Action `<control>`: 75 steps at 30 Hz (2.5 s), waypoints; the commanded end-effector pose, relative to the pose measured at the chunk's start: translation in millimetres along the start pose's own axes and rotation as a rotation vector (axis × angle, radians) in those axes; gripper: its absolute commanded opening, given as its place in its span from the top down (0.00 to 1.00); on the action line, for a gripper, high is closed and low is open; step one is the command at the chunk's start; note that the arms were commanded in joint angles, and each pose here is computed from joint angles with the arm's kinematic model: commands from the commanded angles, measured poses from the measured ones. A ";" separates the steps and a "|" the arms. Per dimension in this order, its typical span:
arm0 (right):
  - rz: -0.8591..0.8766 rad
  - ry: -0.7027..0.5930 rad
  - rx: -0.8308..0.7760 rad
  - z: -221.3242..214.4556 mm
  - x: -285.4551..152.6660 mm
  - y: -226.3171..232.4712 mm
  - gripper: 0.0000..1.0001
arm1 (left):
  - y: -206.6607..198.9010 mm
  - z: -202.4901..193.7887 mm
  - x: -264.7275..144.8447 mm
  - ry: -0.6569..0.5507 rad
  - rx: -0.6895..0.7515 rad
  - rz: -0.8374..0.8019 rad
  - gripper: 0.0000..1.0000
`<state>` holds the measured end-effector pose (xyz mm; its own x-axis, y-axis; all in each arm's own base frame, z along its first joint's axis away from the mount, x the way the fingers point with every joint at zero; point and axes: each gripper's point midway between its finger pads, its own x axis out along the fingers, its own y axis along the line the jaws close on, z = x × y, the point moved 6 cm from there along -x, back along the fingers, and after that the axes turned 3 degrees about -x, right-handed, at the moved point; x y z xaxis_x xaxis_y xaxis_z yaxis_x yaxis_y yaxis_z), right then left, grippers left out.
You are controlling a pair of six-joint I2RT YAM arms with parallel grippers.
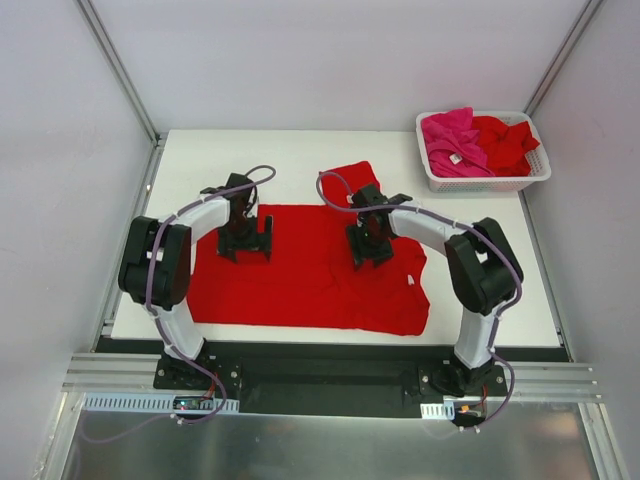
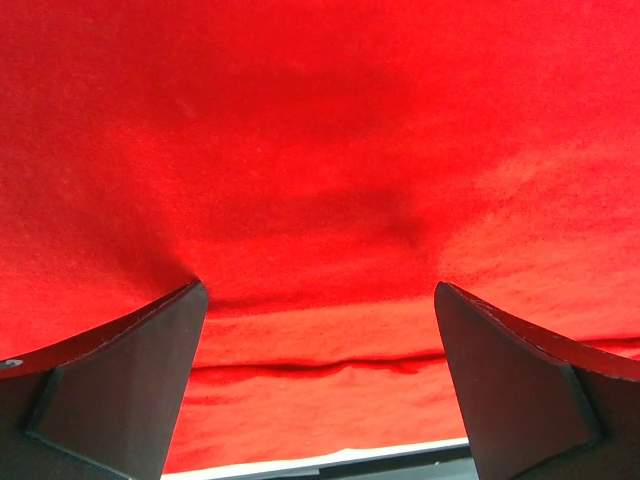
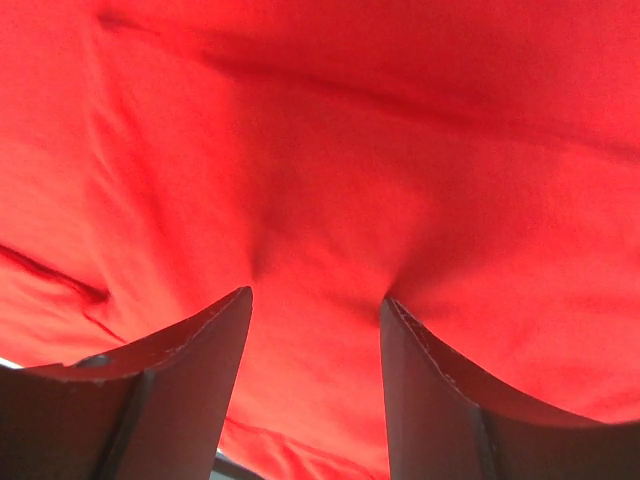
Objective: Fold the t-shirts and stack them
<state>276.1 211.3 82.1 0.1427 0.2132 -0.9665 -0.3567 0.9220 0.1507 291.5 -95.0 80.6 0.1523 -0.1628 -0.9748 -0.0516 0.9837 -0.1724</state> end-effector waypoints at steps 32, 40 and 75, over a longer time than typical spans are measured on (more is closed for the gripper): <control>-0.122 0.043 0.089 -84.6 -14.6 -25.3 0.42 | -23.4 -58.2 -14.5 0.079 0.084 -0.071 0.00; -0.113 0.121 0.102 -102.1 -8.4 -26.3 0.42 | -28.2 -79.0 -14.3 0.106 0.118 -0.084 0.01; -0.260 -0.022 -0.072 -66.5 -79.6 0.5 0.42 | -43.5 -71.6 -87.3 -0.047 0.150 -0.066 0.01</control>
<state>193.1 175.7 119.4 0.1533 -0.0092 -0.9881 -0.3716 0.9260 -0.0663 208.9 -129.2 137.0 0.1472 -0.2312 -0.9617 0.1066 0.9703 -0.2169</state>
